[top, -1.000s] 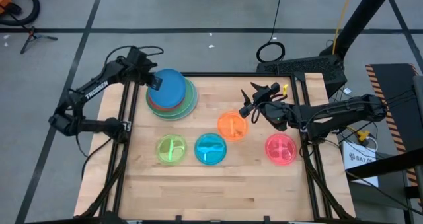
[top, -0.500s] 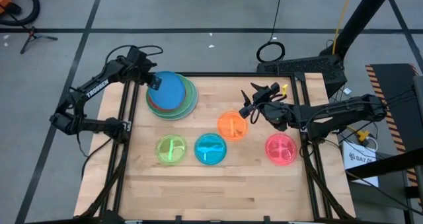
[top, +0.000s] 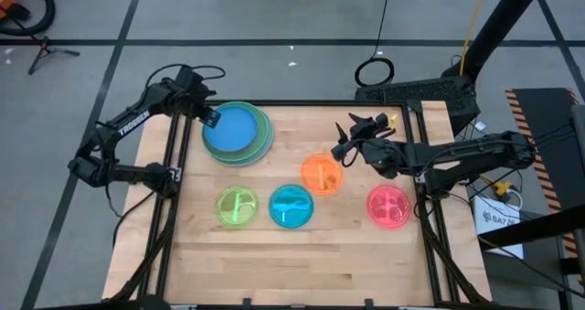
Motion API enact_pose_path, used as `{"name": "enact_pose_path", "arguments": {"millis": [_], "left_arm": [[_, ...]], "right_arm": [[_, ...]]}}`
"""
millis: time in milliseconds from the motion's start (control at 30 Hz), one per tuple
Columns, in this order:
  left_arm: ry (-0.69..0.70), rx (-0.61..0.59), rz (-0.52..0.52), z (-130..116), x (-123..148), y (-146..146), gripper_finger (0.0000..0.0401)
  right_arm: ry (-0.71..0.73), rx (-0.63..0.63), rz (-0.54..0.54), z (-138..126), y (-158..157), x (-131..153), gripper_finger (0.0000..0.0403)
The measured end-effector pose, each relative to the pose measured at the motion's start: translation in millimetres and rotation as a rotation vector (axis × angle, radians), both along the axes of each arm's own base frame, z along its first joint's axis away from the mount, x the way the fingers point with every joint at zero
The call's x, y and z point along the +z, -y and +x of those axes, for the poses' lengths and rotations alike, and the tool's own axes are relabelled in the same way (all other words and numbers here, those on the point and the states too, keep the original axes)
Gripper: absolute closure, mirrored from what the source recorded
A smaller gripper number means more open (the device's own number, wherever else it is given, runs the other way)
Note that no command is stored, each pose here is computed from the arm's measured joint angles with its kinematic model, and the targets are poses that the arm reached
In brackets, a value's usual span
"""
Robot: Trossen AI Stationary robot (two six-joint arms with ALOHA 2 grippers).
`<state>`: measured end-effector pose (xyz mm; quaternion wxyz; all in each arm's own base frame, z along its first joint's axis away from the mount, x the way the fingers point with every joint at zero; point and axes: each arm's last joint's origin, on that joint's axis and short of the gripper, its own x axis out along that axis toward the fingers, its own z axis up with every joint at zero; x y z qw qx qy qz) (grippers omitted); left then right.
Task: Stack plastic plates
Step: Stack the orange plate on top of the blue plate
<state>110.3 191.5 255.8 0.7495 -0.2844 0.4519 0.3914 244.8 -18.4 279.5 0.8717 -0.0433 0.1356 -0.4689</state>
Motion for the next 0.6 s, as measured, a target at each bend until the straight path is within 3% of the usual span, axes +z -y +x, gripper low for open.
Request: {"name": "enact_pose_path", "arguments": {"millis": [133,367,500,600], "left_arm": [[0.258,-0.238,0.031,28,12,16,0.0252],[0.545,-0.639,0.264,94,27,70,0.0251],[0.597,-0.865,0.384,116,31,102,0.0251],[0.539,-0.894,0.488,122,32,114,0.0251]], "right_arm": [[-0.033,0.087,0.104,-1,-2,-10,0.0182],[-0.035,0.232,0.477,5,-9,-37,0.0182],[-0.039,0.247,0.773,14,-15,-61,0.0183],[-0.044,0.234,0.943,21,-19,-76,0.0190]]}}
